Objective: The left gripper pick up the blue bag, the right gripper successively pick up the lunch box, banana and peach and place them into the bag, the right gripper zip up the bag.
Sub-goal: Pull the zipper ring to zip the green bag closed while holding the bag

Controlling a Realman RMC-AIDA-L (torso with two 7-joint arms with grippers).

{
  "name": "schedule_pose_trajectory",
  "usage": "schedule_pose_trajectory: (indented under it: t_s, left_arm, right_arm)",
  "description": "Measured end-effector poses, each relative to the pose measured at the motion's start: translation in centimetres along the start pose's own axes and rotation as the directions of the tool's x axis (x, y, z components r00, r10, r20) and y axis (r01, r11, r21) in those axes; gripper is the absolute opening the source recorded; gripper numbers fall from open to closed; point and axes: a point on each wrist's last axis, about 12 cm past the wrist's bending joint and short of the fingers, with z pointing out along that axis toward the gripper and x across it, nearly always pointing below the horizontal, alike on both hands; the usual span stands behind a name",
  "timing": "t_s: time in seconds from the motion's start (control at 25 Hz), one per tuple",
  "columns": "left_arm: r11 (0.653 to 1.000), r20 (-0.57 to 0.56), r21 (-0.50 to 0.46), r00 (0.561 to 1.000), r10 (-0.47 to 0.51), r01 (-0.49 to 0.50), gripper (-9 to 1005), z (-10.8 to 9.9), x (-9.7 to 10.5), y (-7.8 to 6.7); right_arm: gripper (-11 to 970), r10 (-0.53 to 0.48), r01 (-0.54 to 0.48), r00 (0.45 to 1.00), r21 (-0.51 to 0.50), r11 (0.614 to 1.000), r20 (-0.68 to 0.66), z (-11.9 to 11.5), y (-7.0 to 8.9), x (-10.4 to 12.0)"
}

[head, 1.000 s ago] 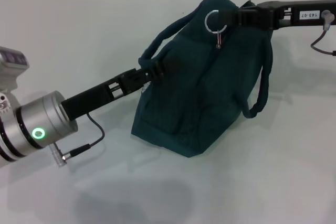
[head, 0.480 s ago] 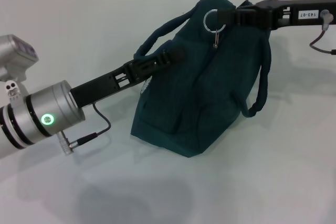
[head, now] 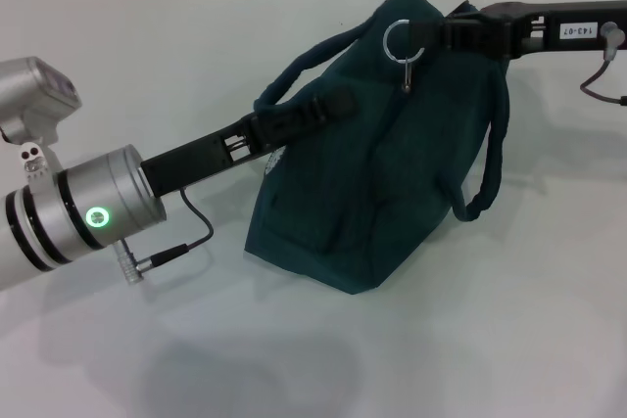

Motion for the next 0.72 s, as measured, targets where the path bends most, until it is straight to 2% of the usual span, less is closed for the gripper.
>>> schedule_pose_trajectory:
  t_s: [0.04, 0.24, 0.72]
  left_arm:
    - [1.000, -0.004, 0.002, 1.000, 0.003, -0.003, 532, 0.0, 0.0, 0.0]
    - [1.000, -0.011, 0.006, 1.000, 0.010, -0.010, 347, 0.2, 0.0, -0.1]
    - [1.000, -0.009, 0.003, 1.000, 0.026, -0.026, 239, 0.1, 0.0, 0.0]
  right_arm:
    - [2, 0.000, 0.000, 1.000, 0.000, 1.000, 0.000, 0.0, 0.0, 0.0]
    - [2, 0.000, 0.000, 1.000, 0.009, 1.000, 0.004, -0.1, -0.1, 0.0]
    - [2, 0.036, -0.037, 0.998, 0.018, 0.999, 0.047, -1.2, -0.2, 1.0]
